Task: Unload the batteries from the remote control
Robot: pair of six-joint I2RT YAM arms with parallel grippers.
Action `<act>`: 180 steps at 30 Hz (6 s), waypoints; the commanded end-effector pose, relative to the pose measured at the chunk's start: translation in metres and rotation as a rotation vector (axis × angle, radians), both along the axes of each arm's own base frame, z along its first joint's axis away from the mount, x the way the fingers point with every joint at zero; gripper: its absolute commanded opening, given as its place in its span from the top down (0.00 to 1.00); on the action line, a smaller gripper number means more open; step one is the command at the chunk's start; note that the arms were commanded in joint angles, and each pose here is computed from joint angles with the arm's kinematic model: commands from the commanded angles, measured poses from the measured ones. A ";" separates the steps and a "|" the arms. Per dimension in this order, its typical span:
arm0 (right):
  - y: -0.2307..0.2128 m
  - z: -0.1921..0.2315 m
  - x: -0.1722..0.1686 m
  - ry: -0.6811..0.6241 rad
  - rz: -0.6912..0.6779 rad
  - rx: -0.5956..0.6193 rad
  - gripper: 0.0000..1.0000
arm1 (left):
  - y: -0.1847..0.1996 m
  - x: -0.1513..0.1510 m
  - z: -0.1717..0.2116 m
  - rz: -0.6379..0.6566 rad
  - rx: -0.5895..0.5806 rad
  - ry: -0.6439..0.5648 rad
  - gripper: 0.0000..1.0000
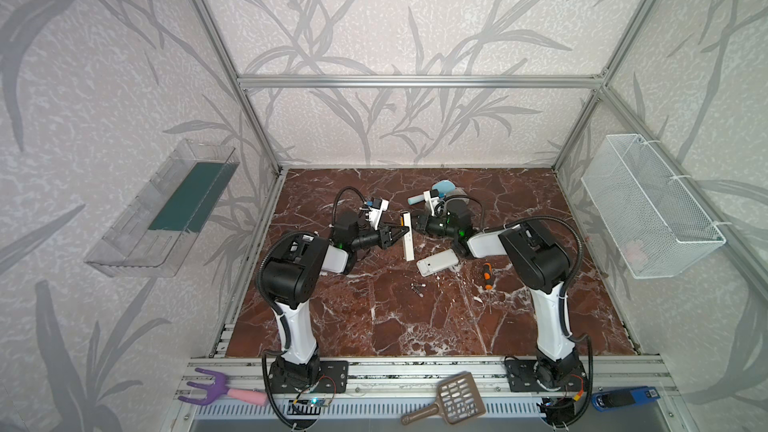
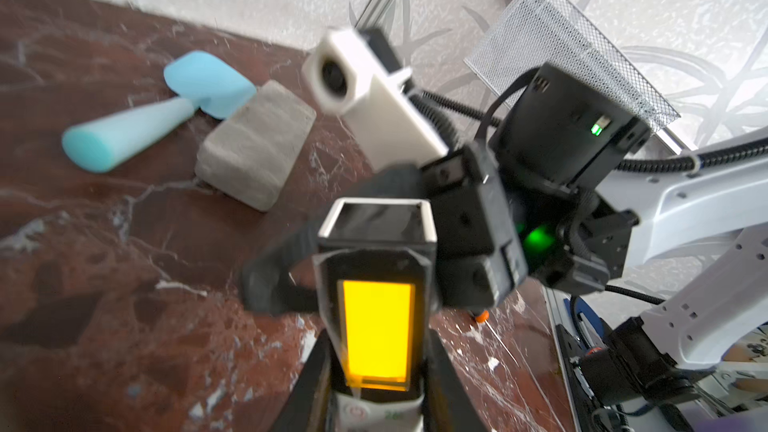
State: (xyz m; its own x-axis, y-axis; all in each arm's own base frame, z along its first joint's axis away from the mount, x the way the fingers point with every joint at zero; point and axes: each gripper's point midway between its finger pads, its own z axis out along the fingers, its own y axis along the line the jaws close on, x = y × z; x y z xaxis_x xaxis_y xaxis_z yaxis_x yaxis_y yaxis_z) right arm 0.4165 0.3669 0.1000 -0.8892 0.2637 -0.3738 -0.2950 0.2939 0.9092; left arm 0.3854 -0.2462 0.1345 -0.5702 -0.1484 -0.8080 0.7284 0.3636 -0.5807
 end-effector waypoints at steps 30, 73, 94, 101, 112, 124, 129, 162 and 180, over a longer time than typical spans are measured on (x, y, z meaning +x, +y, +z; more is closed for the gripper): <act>-0.020 0.083 -0.007 -0.082 -0.038 -0.048 0.75 | -0.004 -0.022 0.023 -0.066 0.135 -0.184 1.00; -0.005 -0.019 -0.041 0.091 0.023 -0.132 1.00 | -0.010 0.010 0.016 -0.074 0.142 -0.116 1.00; -0.054 0.059 -0.023 -0.131 -0.166 -0.152 0.64 | 0.002 -0.006 0.034 -0.069 0.131 -0.273 1.00; -0.048 0.125 -0.042 -0.165 -0.069 -0.123 0.48 | 0.001 -0.021 0.063 -0.061 0.091 -0.461 1.00; -0.031 0.140 -0.053 -0.088 0.046 -0.026 0.56 | -0.004 -0.038 0.078 -0.102 0.051 -0.587 1.00; -0.026 0.141 -0.052 -0.057 0.073 -0.009 0.60 | -0.007 -0.043 0.075 -0.145 0.050 -0.590 1.00; -0.029 0.143 -0.047 -0.046 0.065 -0.005 0.61 | -0.007 -0.044 0.073 -0.145 0.053 -0.591 1.00; -0.013 0.054 -0.049 0.177 0.065 0.080 1.00 | -0.015 -0.022 0.088 -0.144 -0.004 -0.566 1.00; -0.011 0.013 -0.054 0.215 0.010 0.012 1.00 | -0.018 0.016 0.058 -0.091 0.110 -0.383 1.00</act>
